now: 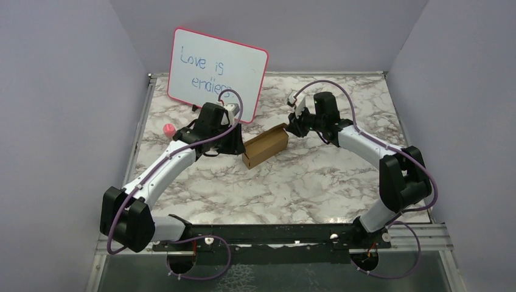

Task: Fold the paper box

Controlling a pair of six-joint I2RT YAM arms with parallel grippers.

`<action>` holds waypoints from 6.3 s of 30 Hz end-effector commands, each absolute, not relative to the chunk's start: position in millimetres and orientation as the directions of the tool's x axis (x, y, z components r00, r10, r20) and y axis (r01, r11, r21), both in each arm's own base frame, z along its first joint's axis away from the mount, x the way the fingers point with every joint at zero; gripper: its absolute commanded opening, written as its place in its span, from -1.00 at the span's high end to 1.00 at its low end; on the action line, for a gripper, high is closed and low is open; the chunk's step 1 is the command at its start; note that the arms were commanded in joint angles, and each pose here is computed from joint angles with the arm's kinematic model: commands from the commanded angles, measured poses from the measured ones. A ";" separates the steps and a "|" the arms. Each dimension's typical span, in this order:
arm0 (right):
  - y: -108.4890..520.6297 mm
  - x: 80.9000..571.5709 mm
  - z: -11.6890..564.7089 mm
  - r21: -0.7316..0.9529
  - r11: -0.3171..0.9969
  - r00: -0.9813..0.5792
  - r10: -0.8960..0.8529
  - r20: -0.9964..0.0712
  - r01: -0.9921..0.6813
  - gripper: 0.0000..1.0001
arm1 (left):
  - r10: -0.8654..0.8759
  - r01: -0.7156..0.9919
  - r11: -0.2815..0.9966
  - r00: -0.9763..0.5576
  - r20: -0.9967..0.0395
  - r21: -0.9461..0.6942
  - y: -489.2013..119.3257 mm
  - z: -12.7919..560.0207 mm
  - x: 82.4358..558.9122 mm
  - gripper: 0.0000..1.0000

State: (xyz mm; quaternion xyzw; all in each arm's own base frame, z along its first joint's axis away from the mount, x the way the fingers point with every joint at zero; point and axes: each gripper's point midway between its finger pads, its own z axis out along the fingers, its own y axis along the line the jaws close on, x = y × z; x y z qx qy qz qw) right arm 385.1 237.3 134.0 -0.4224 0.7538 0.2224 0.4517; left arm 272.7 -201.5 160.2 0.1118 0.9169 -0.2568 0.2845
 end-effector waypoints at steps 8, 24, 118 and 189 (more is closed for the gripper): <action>241.3 387.0 145.2 -0.012 0.546 -0.254 -0.409 -0.876 -0.837 0.63 | 0.045 0.326 0.861 -0.813 -0.580 -0.390 -200.7 153.2 273.5 0.11; 239.5 390.5 148.2 -0.037 0.562 -0.234 -0.402 -0.885 -0.826 0.66 | 0.063 0.307 0.899 -0.796 -0.602 -0.311 -183.6 148.6 274.1 0.09; 249.3 337.4 118.7 0.236 0.735 -0.551 -0.217 -0.806 -0.635 0.98 | -0.106 0.161 0.893 -0.831 -0.546 -0.419 -201.9 112.3 279.1 0.70; 259.8 338.4 106.1 0.644 0.691 -0.662 0.318 -0.678 -0.328 -0.06 | -0.570 -0.079 0.507 -0.778 -0.265 -0.858 -191.7 97.7 288.0 0.06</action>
